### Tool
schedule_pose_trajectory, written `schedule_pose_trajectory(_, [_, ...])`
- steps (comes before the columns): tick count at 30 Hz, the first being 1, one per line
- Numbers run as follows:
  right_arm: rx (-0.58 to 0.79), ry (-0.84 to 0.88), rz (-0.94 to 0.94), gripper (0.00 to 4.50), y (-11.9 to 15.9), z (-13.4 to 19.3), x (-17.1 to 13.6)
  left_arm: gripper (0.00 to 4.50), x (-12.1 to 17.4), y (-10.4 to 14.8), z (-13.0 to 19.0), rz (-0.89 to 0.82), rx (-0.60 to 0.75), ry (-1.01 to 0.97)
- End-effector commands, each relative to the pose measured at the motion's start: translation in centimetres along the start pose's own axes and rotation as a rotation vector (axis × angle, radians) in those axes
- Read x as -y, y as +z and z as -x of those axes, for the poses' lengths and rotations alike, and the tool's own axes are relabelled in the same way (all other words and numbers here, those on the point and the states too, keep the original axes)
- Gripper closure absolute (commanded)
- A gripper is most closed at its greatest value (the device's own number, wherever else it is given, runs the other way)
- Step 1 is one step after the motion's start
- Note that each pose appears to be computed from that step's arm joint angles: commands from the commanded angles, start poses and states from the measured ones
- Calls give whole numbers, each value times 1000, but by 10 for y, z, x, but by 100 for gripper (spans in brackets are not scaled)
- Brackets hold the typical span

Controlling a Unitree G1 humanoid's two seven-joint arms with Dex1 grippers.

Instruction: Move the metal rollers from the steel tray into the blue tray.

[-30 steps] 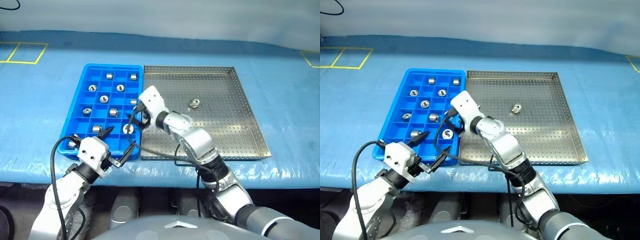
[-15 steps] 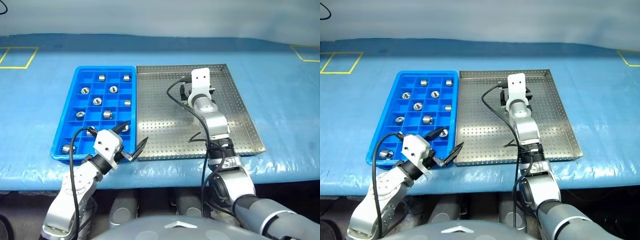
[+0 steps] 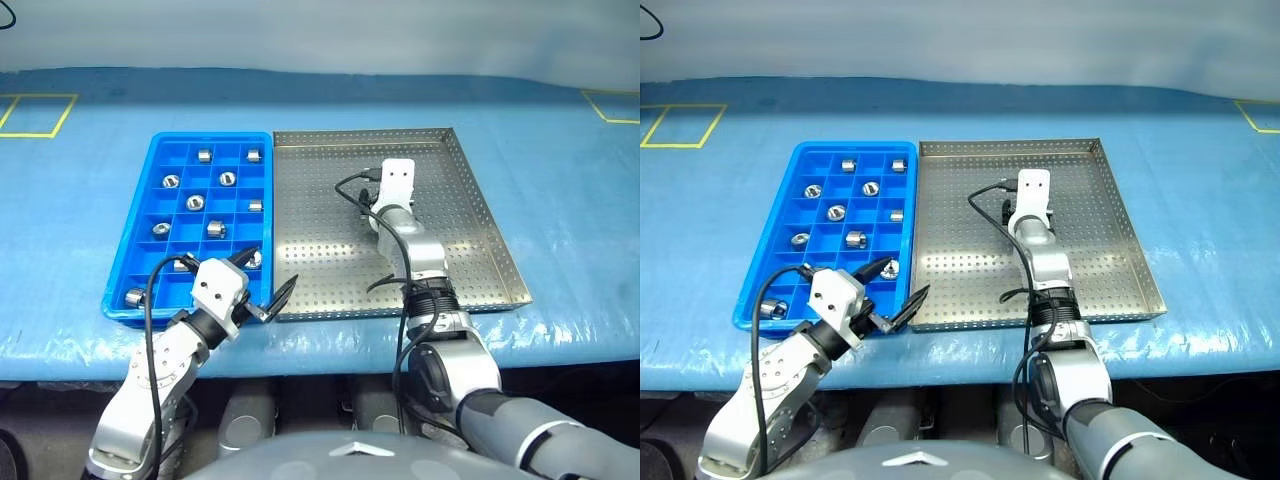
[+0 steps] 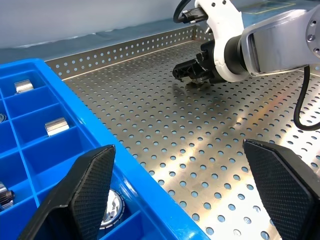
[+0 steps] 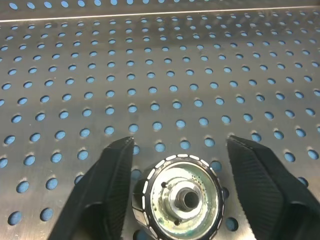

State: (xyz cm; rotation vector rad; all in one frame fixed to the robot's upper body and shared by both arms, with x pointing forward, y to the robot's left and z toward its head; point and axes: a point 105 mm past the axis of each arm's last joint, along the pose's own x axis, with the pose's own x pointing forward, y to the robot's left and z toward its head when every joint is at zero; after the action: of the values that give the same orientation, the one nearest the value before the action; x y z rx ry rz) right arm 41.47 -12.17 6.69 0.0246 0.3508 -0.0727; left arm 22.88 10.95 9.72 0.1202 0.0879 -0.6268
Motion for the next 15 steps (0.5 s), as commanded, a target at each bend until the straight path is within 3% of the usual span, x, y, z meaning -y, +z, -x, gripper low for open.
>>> schedule_pose_trajectory(1, [74,28,-19,252,23,11,-5,3,4,12,0,-15,46,-7])
schedule_pose_trajectory(8, [143,167,25,264,47,41,-29,3,0,14,1,-16,52,18])
schedule_pose_trajectory(15, [255,538,126,264,79,87,-112,3,-15,20,15,-33,74,125])
